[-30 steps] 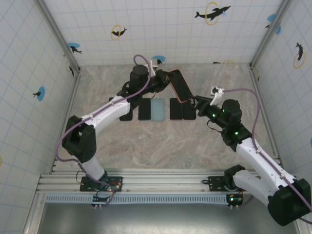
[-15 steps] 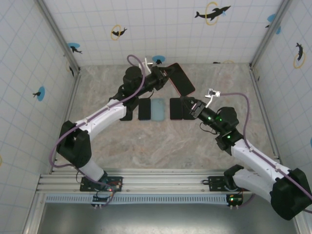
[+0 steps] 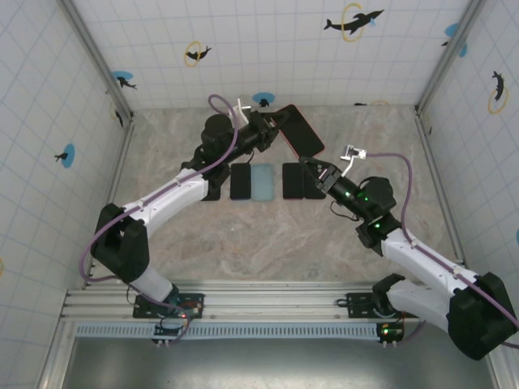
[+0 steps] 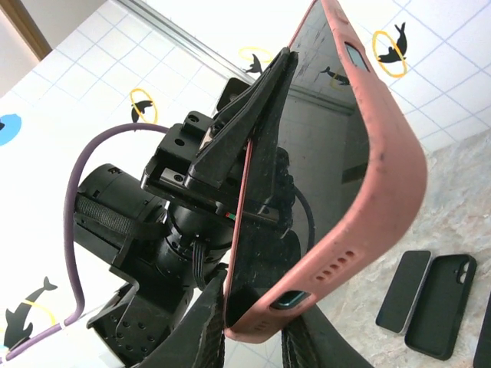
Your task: Take the phone out of the phone case
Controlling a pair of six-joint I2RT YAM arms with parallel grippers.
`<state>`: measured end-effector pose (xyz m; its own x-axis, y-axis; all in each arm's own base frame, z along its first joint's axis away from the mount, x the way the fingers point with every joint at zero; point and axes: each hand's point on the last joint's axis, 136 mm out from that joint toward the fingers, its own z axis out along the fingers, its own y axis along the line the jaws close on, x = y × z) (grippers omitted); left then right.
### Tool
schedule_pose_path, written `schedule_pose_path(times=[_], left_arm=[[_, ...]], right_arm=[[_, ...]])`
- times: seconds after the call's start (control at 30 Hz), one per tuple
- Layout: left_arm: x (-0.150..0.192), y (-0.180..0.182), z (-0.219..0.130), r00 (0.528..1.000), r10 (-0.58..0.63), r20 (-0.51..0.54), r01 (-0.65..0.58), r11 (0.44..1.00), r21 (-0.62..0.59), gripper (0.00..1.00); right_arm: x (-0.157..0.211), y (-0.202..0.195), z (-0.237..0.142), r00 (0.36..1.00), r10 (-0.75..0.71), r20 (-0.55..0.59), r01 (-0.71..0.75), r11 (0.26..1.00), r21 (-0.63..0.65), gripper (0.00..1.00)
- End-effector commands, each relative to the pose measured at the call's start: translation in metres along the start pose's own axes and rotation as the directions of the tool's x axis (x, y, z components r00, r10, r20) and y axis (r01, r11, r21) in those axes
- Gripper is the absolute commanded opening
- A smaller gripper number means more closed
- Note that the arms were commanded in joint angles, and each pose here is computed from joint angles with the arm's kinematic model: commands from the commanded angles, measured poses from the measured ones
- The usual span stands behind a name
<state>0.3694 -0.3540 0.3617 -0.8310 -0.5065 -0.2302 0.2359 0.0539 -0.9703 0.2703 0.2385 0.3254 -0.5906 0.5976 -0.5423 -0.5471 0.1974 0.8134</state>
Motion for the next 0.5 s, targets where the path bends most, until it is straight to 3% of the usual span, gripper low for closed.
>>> schedule_pose_path(times=[0.0,0.47], left_arm=[[0.001,-0.042,-0.01,1.0,0.021,0.009,-0.022,0.993,0.113,0.12],[0.006,-0.049,-0.012,0.999,-0.044,-0.022,0.047,0.986,0.158,0.1]], right_arm=[[-0.006,0.015,0.004,0.999,-0.046,0.012,0.046,0.998,-0.049,0.22],[0.0,-0.015,0.005,0.99,-0.135,-0.049,0.138,0.988,0.072,0.17]])
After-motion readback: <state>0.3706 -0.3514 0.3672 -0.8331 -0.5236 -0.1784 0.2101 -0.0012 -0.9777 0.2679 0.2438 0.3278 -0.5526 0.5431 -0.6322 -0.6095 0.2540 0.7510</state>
